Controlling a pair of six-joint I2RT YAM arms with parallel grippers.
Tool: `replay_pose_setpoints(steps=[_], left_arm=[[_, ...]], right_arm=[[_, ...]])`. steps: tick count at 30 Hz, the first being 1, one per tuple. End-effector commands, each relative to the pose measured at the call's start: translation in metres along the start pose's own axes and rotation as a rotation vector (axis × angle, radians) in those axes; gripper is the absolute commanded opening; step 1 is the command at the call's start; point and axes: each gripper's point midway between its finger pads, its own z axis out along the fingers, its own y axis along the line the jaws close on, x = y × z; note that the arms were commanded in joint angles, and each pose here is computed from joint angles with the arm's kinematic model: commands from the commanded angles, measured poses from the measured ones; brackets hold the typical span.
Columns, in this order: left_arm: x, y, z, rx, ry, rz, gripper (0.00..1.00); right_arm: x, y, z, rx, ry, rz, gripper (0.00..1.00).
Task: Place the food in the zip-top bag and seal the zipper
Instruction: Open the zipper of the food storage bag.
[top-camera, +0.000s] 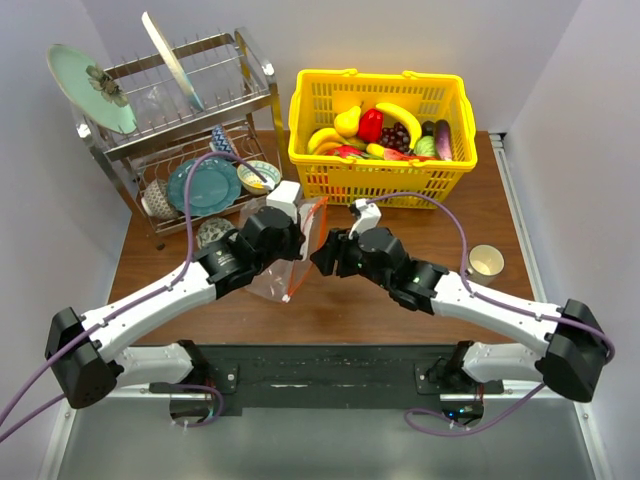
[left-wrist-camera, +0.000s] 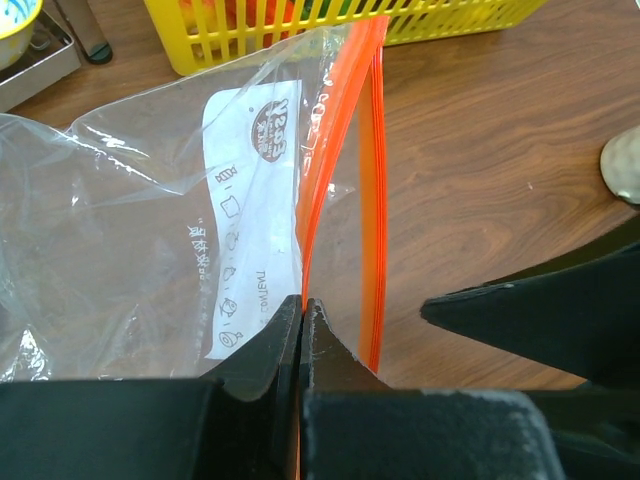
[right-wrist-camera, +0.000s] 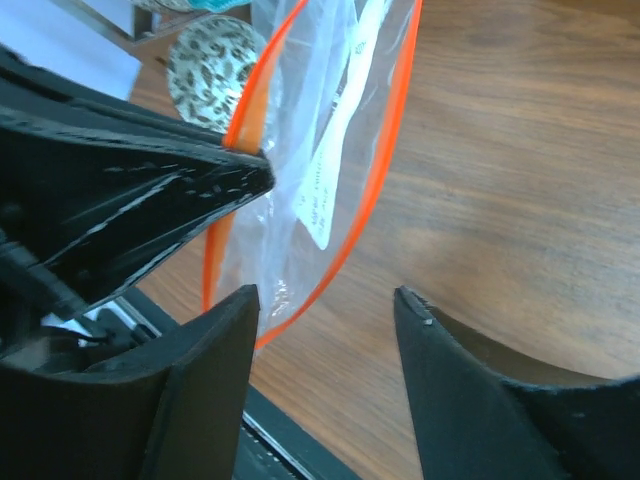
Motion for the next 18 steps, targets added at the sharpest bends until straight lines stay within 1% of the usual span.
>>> replay_pose_setpoints(steps=[1,2,5,6,8,9,10,11,12,13,14,16,17,18], left_arm=[[-0.018,-0.018,-0.009,0.079,-0.059,-0.032,0.00],[-0.017,-0.020,-0.010,0.095,-0.054,-0.030,0.00],[-0.012,-0.025,-0.013,0.133,-0.035,-0.011,0.00],[-0.009,-0.025,-0.015,0.138,-0.025,-0.003,0.00],[-0.007,-0.024,-0.018,0.140,-0.016,0.010,0.00],[-0.004,-0.020,-0.020,0.129,0.000,0.021,0.00],[-0.006,-0.018,-0.022,0.116,0.001,0.032,0.00],[-0.007,-0.011,-0.023,0.076,-0.002,0.041,0.00],[-0.001,-0.001,-0.025,0.034,0.029,0.061,0.00],[-0.007,0.004,-0.028,0.004,0.026,0.079,0.00],[-0.010,0.014,-0.029,-0.053,0.022,0.096,0.00],[-0.010,0.028,-0.034,-0.134,0.067,0.154,0.00],[-0.014,0.041,-0.037,-0.214,0.065,0.173,0.00],[-0.013,0.051,-0.041,-0.276,0.110,0.211,0.00]], right_arm=[[-0.012,0.006,0.011,0.012,-0.026,-0.010,0.56],[-0.010,0.003,0.016,0.034,-0.014,-0.016,0.53],[-0.010,-0.002,0.022,0.065,-0.014,-0.027,0.31],[-0.008,-0.004,0.025,0.075,-0.010,-0.028,0.21],[-0.006,-0.012,0.025,0.113,-0.005,-0.027,0.13],[-0.003,-0.016,0.026,0.133,0.000,-0.025,0.03],[-0.002,-0.019,0.026,0.146,0.005,-0.027,0.00],[0.000,-0.025,0.025,0.175,0.010,-0.033,0.00],[0.000,-0.028,0.024,0.190,0.011,-0.033,0.00],[0.001,-0.032,0.023,0.205,0.012,-0.034,0.00],[0.004,-0.040,0.020,0.240,0.014,-0.038,0.00],[0.004,-0.046,0.016,0.268,0.009,-0.042,0.00],[0.006,-0.055,0.014,0.303,0.009,-0.046,0.00],[0.006,-0.059,0.011,0.324,0.005,-0.048,0.00]])
